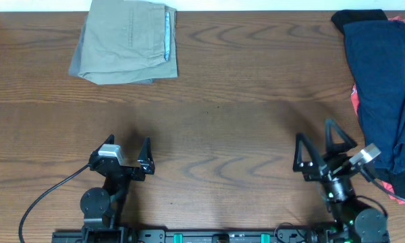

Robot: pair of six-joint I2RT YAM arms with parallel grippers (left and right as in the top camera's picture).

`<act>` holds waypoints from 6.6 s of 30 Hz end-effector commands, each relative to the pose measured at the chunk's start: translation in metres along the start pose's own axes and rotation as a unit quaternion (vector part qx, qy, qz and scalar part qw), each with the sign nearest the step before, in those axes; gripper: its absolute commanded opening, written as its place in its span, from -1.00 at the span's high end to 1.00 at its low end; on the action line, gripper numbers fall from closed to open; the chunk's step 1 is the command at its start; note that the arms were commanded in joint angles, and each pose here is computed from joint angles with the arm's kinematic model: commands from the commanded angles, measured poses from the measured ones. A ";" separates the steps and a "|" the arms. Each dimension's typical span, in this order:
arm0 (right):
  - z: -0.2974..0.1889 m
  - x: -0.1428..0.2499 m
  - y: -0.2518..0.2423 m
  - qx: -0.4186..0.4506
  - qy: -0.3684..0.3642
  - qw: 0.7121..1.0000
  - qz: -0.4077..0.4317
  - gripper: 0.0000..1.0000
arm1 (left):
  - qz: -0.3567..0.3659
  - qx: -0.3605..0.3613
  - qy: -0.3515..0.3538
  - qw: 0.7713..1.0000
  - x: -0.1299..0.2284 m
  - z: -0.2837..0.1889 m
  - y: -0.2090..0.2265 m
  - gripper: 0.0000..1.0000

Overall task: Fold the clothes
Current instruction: 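Reach the right gripper to the navy trousers on the right pile, then grasp the navy trousers with the right gripper and pull them left, then lay the navy trousers on the table center and release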

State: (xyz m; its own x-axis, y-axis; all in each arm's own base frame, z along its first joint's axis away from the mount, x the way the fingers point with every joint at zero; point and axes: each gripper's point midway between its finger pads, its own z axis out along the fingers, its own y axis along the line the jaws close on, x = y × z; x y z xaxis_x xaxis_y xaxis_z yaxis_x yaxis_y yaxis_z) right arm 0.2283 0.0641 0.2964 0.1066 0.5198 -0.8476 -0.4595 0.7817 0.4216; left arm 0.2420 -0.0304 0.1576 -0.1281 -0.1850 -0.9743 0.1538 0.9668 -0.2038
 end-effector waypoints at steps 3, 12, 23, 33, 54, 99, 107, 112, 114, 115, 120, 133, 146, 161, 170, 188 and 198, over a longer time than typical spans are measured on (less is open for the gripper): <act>0.039 -0.032 -0.009 0.055 0.035 0.989 -0.135 -0.98 | 0.004 0.001 0.022 1.000 0.017 0.002 0.002 -0.96; 0.134 -0.042 -0.106 0.260 0.208 0.915 -0.227 -0.99 | 0.004 0.001 0.022 1.000 0.017 0.002 0.002 -0.96; 0.175 -0.029 -0.248 0.499 0.344 0.728 -0.320 -0.99 | 0.004 0.001 0.022 1.000 0.017 0.002 0.002 -0.96; 0.164 0.019 -0.337 0.499 0.417 0.660 -0.375 -0.98 | 0.004 0.001 0.022 1.000 0.017 0.002 0.002 -0.96; 0.122 0.124 -0.452 0.496 0.493 0.598 -0.393 -0.96 | 0.004 0.001 0.022 1.000 0.017 0.002 0.002 -0.96; 0.120 0.097 -0.461 0.544 0.441 0.620 -0.355 -0.14 | 0.004 0.001 0.022 1.000 0.017 0.002 0.002 -0.96; 0.117 0.088 -0.460 0.560 0.435 0.606 -0.361 -0.12 | 0.004 0.001 0.022 1.000 0.017 0.002 0.002 -0.96; 0.118 0.077 -0.461 0.578 0.415 0.599 -0.368 0.10 | 0.004 0.001 0.022 1.000 0.017 0.002 0.002 -0.95; 0.119 0.076 -0.461 0.578 0.412 0.599 -0.369 0.17 | 0.004 0.001 0.022 1.000 0.017 0.002 0.002 -0.96; 0.119 0.076 -0.461 0.578 0.412 0.600 -0.369 0.22 | 0.004 0.001 0.022 1.000 0.017 0.002 0.002 -0.96; 0.119 0.076 -0.461 0.578 0.413 0.599 -0.369 0.40 | 0.004 0.001 0.022 1.000 0.017 0.002 0.002 -0.96; 0.107 0.059 -0.456 0.626 0.387 0.573 -0.360 0.98 | 0.004 0.001 0.022 1.000 0.017 0.002 0.002 -0.96; 0.136 0.007 -0.412 0.624 0.321 0.636 -0.321 0.98 | 0.004 0.001 0.022 1.000 0.017 0.002 0.002 -0.96; 0.198 0.072 -0.321 0.540 0.351 0.688 -0.335 0.98 | 0.004 0.001 0.022 1.000 0.017 0.002 0.002 -0.96; 0.222 0.169 -0.237 0.425 0.427 0.757 -0.254 0.98 | 0.004 0.001 0.022 1.000 0.017 0.002 0.002 -0.96; 0.165 0.337 0.032 0.083 0.668 0.739 -0.020 0.99 | 0.004 0.001 0.022 1.000 0.017 0.002 0.002 -0.96; 0.112 0.301 0.085 0.057 0.728 0.683 -0.009 0.98 | 0.004 0.001 0.022 1.000 0.017 0.002 0.002 -0.96</act>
State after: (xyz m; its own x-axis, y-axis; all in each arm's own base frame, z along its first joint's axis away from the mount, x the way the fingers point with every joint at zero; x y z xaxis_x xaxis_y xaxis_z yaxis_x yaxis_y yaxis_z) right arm 0.3303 0.3119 0.0724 -0.9301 -0.3156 -0.1879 -0.3598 0.8857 0.2933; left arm 0.2421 -0.0304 0.1572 -0.1300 -0.1850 -0.9741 0.1538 0.9668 -0.2042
